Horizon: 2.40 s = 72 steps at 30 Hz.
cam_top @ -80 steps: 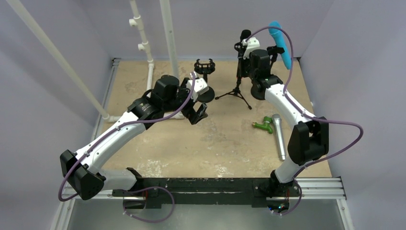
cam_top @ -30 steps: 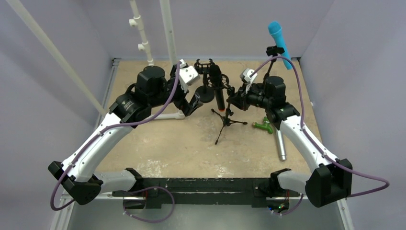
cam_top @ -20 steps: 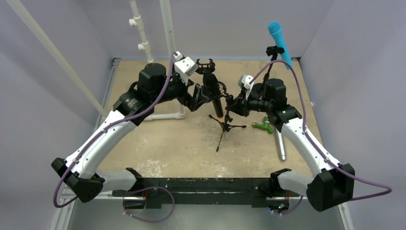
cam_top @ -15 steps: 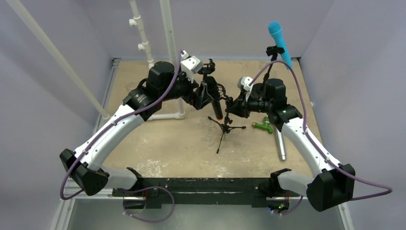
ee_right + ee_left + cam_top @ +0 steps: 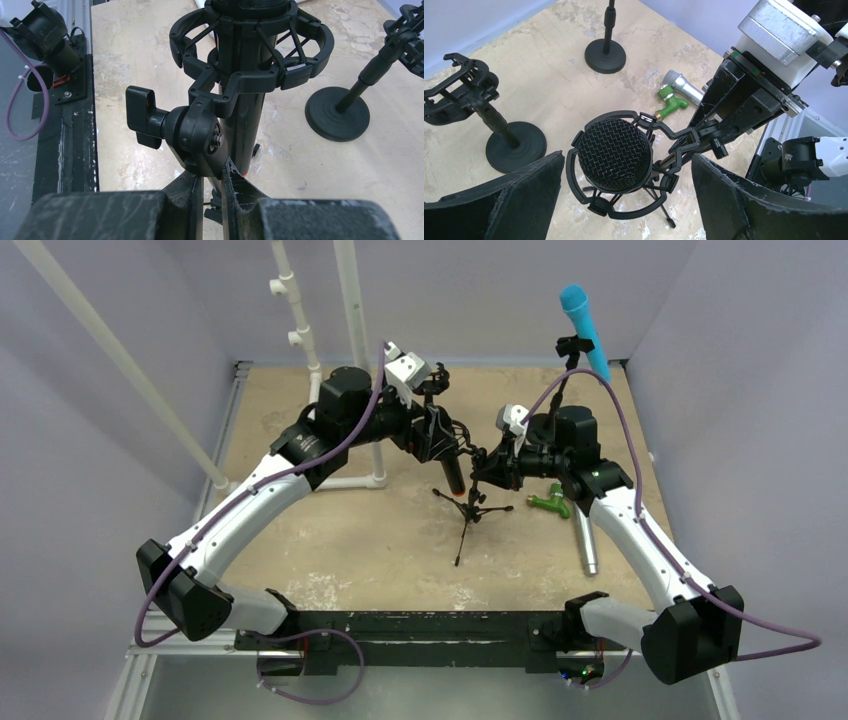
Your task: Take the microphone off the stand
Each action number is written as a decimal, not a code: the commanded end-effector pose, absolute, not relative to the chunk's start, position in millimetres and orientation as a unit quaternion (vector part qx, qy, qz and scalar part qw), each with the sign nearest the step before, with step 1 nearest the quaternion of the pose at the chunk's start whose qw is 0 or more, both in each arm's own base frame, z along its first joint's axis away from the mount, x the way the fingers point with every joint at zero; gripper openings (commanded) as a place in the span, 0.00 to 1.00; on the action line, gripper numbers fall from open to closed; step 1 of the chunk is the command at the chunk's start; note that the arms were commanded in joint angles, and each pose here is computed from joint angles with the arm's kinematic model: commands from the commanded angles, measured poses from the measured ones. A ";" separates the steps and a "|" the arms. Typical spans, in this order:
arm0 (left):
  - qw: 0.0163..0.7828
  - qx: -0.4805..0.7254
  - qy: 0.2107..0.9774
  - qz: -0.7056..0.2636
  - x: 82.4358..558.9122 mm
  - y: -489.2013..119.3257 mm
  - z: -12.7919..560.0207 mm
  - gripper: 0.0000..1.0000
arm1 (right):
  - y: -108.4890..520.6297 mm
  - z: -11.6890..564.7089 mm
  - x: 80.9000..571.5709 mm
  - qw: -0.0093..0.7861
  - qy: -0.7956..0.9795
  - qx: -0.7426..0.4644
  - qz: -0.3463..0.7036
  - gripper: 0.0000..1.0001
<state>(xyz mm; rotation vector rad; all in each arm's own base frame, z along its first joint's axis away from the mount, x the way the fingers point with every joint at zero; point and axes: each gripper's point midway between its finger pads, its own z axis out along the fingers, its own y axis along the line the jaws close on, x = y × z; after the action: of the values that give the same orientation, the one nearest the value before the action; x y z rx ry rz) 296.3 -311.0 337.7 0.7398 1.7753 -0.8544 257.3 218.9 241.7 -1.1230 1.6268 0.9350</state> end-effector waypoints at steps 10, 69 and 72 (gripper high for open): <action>0.502 0.304 0.727 -0.357 312.8 -322.5 329.6 0.86 | 219.1 219.6 224.4 0.372 0.705 -0.422 0.431 0.00; 0.671 0.362 0.574 -0.299 249.9 -250.0 544.6 0.00 | 202.5 205.2 242.1 0.401 0.739 -0.408 0.355 0.11; 0.678 0.363 0.567 -0.296 243.0 -244.4 554.1 0.00 | 202.6 206.4 242.8 0.400 0.739 -0.409 0.355 0.24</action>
<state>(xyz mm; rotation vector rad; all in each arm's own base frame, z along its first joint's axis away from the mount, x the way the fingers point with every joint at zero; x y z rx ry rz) 259.9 -264.5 513.6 0.8298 1.3916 -0.7156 257.1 213.5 239.7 -1.0932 1.6605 0.8674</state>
